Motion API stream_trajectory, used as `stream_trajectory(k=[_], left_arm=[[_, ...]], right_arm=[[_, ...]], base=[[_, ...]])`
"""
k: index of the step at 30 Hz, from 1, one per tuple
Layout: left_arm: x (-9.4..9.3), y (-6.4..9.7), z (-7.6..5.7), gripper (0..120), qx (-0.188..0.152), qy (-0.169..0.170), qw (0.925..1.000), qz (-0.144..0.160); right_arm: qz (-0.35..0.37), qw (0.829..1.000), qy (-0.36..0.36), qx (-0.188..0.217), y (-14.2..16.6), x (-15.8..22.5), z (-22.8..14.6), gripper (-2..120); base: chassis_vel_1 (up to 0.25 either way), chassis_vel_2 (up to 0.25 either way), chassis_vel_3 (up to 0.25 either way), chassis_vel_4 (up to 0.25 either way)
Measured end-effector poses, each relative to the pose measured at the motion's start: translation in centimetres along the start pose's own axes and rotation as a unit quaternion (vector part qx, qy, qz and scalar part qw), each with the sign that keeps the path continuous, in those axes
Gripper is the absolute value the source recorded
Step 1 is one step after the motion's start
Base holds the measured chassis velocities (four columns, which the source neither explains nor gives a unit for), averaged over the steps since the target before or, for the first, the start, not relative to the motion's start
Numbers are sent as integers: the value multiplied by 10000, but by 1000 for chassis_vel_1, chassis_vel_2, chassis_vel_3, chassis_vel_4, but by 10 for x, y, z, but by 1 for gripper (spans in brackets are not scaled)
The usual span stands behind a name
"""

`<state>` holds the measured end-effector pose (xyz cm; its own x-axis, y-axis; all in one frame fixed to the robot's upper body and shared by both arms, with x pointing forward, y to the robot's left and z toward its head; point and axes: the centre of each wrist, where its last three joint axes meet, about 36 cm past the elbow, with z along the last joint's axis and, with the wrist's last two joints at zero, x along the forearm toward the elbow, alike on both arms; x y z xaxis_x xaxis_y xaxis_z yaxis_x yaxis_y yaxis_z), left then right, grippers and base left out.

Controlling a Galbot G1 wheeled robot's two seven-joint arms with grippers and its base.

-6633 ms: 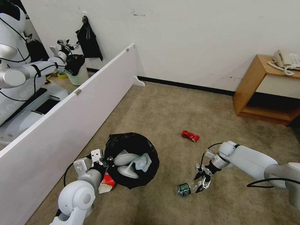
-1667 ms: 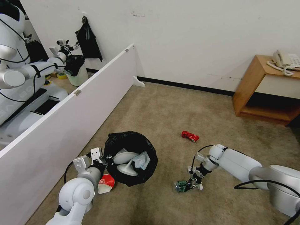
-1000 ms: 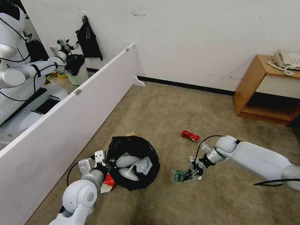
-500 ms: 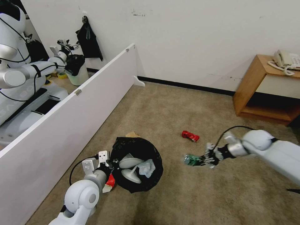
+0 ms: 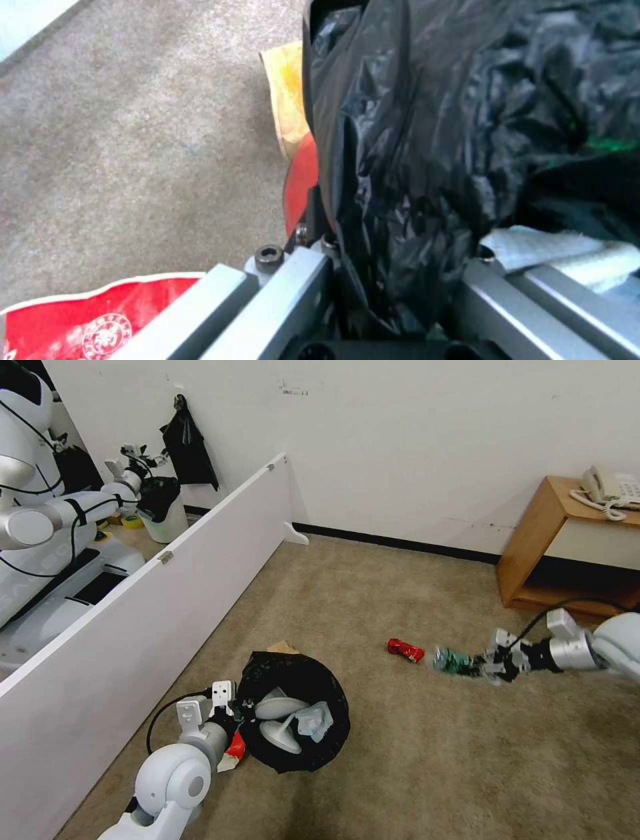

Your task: Pick up the trash bin, then pick up the garbage from the floor and place it into the trash bin.

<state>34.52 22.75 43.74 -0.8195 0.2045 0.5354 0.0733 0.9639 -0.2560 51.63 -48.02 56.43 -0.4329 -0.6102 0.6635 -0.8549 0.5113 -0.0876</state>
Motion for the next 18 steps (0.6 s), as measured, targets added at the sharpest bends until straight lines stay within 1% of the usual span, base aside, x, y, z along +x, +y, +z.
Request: stream_trajectory(k=[2,3,5,6,7,8,11,12,15,18], left_arm=[[0,0,1,0,22,11,10000,-5],[0,0,1,0,22,11,10000,-5],[1,-1,3,0,32,24,10000,-20],[1,-1,3,0,32,24,10000,-20],[1,-2,4,0,37,23,10000,-19],[1,-2,4,0,37,23,10000,-19],[0,-4,4,0,52,22,10000,2],[0,-4,4,0,52,22,10000,2],[-1,-4,4,0,58,21,10000,-2],[-1,-3,5,0,61,30,10000,-6]], right_arm=[[171,9992,-364,10,5,5,-21,21],[171,9992,-364,10,5,5,-21,21],[309,9966,-769,22,13,8,-44,21],[309,9966,-769,22,13,8,-44,21],[332,9948,-959,44,18,8,-55,21],[332,9948,-959,44,18,8,-55,21],[312,9895,-1407,124,38,5,-83,21],[312,9895,-1407,124,38,5,-83,21],[246,9824,-1844,148,61,-4,-106,21],[217,9791,-2018,149,69,-7,-113,21]], base=[[0,0,0,0],[0,0,0,0],[0,0,0,0],[0,0,0,0],[0,0,0,0],[0,0,0,0],[0,0,0,0],[0,0,0,0],[0,0,0,0],[0,0,0,0]])
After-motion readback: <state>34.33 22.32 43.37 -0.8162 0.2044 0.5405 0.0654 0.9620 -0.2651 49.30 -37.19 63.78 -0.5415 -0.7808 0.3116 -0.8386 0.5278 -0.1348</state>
